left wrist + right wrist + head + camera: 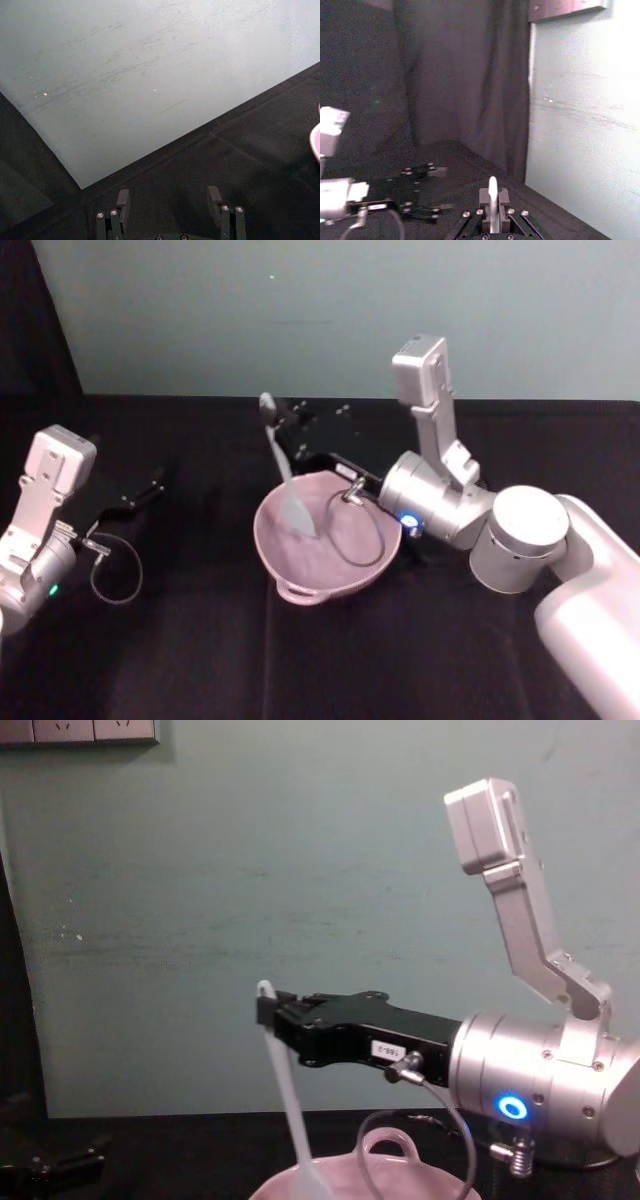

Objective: Use the one hand to pick up the spoon and stir the clear water in the bowl.

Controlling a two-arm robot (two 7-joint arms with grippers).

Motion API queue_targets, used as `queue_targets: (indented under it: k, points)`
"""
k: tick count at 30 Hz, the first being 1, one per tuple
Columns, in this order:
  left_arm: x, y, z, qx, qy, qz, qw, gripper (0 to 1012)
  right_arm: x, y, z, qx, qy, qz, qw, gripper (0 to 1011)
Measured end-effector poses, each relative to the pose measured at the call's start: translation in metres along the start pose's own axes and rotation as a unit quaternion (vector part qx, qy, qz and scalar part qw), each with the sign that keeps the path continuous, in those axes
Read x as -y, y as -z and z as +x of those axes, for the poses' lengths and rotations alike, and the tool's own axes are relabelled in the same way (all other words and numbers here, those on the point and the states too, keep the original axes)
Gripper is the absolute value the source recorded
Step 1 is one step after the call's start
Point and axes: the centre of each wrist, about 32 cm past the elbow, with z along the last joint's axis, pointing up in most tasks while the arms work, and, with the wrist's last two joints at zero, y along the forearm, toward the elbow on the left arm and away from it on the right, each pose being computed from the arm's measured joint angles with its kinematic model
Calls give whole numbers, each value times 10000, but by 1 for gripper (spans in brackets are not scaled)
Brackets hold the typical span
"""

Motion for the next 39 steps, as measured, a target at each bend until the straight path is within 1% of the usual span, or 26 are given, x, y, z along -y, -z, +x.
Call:
queue_targets:
  k: [2,3,5,6,9,10,13,16,17,19,22,27,34,39]
  points:
    - [0,0,0,0,0,0,10000,1011,5,16,47,-22,56,12,10000,108]
    - [0,0,0,0,0,0,10000,1011,22,31,96,-41,128,19,9999,108]
    - [0,0,0,0,0,0,10000,1011,47,38,138,-48,201,32,9998,108]
    - [0,0,0,0,0,0,10000,1011,83,39,178,-51,282,48,9996,108]
    - [0,0,0,0,0,0,10000,1011,156,45,227,-53,414,57,9991,108]
    - [0,0,0,0,0,0,10000,1011,203,35,250,-43,490,73,9988,108]
    - [0,0,0,0,0,0,10000,1011,302,12,280,5,593,84,9982,108]
    - [0,0,0,0,0,0,10000,1011,366,-1,276,38,628,69,9980,108]
    - [0,0,0,0,0,0,10000,1011,408,-14,271,74,630,47,9980,108]
    - [0,0,0,0,0,0,10000,1011,440,-28,253,115,629,24,9980,108]
    - [0,0,0,0,0,0,10000,1011,507,-60,203,212,581,-35,9981,108]
    - [0,0,0,0,0,1,10000,1011,546,-88,132,274,483,-88,9984,108]
    - [0,0,0,0,0,0,10000,1011,523,-98,-3,277,259,-90,9992,108]
    - [0,0,0,0,0,0,10000,1011,432,-72,-123,197,50,-39,9998,108]
